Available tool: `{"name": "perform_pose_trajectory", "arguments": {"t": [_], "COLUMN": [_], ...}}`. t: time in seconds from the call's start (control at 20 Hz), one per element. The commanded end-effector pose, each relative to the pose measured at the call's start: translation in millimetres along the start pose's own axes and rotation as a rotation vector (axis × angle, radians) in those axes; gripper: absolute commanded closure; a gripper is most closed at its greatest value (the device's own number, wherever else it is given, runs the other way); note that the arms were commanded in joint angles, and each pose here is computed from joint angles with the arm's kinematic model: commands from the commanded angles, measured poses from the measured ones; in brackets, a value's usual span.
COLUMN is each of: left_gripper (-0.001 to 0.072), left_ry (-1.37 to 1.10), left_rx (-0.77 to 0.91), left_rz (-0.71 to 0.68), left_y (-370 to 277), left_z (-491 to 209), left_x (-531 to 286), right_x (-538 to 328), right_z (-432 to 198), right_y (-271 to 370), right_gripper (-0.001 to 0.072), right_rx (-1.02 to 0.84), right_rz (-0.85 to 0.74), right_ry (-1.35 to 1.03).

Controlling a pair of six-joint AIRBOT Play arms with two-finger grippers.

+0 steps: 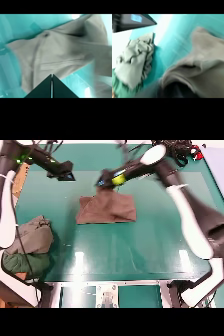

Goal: Fold the shirts.

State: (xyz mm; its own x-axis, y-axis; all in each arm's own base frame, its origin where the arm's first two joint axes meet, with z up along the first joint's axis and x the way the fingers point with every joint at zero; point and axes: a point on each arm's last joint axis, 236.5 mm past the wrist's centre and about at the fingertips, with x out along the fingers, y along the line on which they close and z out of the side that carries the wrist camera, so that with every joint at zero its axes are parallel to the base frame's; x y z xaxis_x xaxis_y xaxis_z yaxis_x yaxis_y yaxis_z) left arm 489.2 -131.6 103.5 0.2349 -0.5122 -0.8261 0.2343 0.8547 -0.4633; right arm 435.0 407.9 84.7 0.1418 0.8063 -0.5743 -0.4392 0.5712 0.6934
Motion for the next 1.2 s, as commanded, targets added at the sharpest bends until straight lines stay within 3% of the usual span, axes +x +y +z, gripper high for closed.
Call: {"name": "perform_pose_trajectory", "arguments": {"t": [0.0,0.1,0.25,0.45,0.55,0.6,0.8,1.1,1.15], "left_gripper": [0.0684,0.0683,0.0684,0.0683,0.0683,0.0684,0.0684,0.0684,0.0684], "left_ry": [-0.015,-0.030,-0.041,-0.059,-0.059,-0.061,-0.063,-0.049,-0.048], "left_rx": [-0.050,-0.062,-0.067,-0.067,-0.067,-0.067,-0.075,-0.075,-0.076], "left_rz": [0.032,0.041,0.056,0.059,0.059,0.060,0.081,0.096,0.096], "left_y": [32,44,55,56,56,56,61,64,64], "left_z": [-2,0,1,5,5,5,6,2,2], "left_x": [-24,-31,-35,-36,-36,-36,-36,-36,-36], "right_x": [109,89,-14,-145,-172,-174,-130,-32,-29], "right_z": [-19,-3,20,-11,-33,-46,-89,-95,-87], "right_y": [7,-20,-112,-229,-269,-282,-295,-223,-216], "right_gripper": [0.0265,0.0265,0.0264,0.0261,0.0168,0.0168,0.0168,0.0177,0.0491], "right_rx": [0.016,0.016,0.133,0.345,0.460,0.502,0.572,0.545,0.520], "right_rz": [0.002,-0.047,-0.223,-0.404,-0.424,-0.417,-0.319,-0.062,-0.057], "right_ry": [-0.083,-0.100,-0.056,0.059,0.066,0.074,0.103,0.154,0.143]}}
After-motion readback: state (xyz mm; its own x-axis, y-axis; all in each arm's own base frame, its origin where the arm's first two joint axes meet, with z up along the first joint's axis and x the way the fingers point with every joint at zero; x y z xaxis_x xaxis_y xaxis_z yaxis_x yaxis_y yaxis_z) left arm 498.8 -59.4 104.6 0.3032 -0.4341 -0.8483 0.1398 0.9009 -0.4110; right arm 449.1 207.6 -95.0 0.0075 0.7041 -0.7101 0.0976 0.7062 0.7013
